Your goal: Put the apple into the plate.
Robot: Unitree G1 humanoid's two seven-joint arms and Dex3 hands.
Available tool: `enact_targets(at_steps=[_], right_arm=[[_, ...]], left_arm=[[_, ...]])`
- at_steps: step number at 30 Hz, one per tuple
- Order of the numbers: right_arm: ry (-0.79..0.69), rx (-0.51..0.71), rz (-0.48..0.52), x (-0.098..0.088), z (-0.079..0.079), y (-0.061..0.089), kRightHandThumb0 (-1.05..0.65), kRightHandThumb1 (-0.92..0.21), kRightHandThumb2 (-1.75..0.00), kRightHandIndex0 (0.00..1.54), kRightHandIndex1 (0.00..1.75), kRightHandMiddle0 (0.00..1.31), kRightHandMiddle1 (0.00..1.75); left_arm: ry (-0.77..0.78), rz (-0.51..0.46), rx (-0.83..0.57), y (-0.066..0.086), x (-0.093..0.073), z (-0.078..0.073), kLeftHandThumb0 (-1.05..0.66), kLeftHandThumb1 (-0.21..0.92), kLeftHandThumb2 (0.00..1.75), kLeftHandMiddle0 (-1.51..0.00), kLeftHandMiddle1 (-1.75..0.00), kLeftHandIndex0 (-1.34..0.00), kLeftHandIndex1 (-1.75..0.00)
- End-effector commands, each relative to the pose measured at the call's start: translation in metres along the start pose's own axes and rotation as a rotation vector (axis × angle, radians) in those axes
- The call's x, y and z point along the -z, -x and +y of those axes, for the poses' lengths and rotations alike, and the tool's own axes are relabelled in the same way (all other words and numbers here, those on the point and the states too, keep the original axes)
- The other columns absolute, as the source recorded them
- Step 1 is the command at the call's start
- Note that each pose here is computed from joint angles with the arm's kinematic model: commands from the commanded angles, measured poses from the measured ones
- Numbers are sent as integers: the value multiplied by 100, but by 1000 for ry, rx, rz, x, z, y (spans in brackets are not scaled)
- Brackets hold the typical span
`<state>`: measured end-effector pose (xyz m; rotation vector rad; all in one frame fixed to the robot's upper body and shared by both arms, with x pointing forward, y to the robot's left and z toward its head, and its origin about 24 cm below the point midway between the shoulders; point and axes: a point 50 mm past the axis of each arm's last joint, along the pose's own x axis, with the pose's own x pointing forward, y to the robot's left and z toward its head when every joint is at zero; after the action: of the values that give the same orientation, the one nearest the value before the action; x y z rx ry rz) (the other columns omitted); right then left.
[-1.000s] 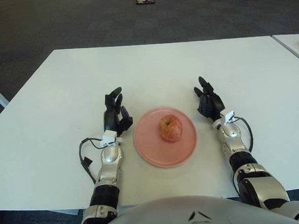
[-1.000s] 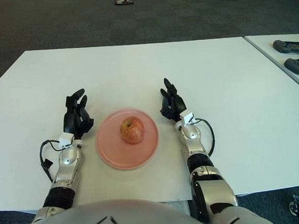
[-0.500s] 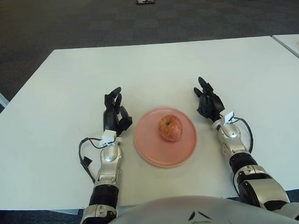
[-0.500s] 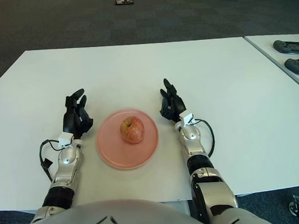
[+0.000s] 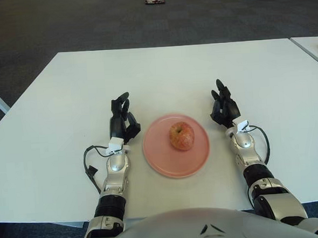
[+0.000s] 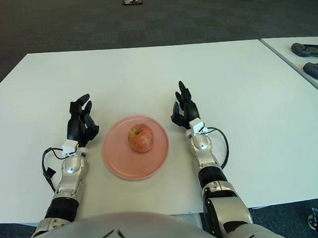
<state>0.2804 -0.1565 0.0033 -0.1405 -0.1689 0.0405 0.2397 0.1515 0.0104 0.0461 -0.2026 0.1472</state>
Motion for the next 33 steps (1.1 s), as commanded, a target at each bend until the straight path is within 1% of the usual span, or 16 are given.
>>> enact_targets(at_steps=[1, 8, 13, 19, 33], right_arm=[[4, 7, 56, 12, 4, 13, -98, -92, -107, 0, 0, 0, 0], [2, 39, 67, 11, 5, 14, -98, -92, -108, 0, 0, 0, 0], [-13, 59, 82, 12, 5, 15, -96, -92, -109, 0, 0, 0, 0], [-14, 78, 95, 12, 4, 16, -96, -92, -110, 0, 0, 0, 0], [-26, 98, 102, 13, 4, 18, -96, -92, -109, 0, 0, 0, 0]], left_arm=[[-28, 29, 6, 4, 6, 3, -50, 91, 100, -39, -2, 0, -96], [-31, 33, -1, 3, 7, 4, -50, 92, 99, -38, -1, 0, -90], [-33, 34, -4, 3, 8, 4, -51, 92, 97, -35, 0, 0, -79], [-35, 36, -7, 3, 8, 4, -51, 92, 97, -31, 0, 0, -72], [-44, 32, -20, 4, 8, 4, -52, 92, 96, -26, 0, 0, -63]])
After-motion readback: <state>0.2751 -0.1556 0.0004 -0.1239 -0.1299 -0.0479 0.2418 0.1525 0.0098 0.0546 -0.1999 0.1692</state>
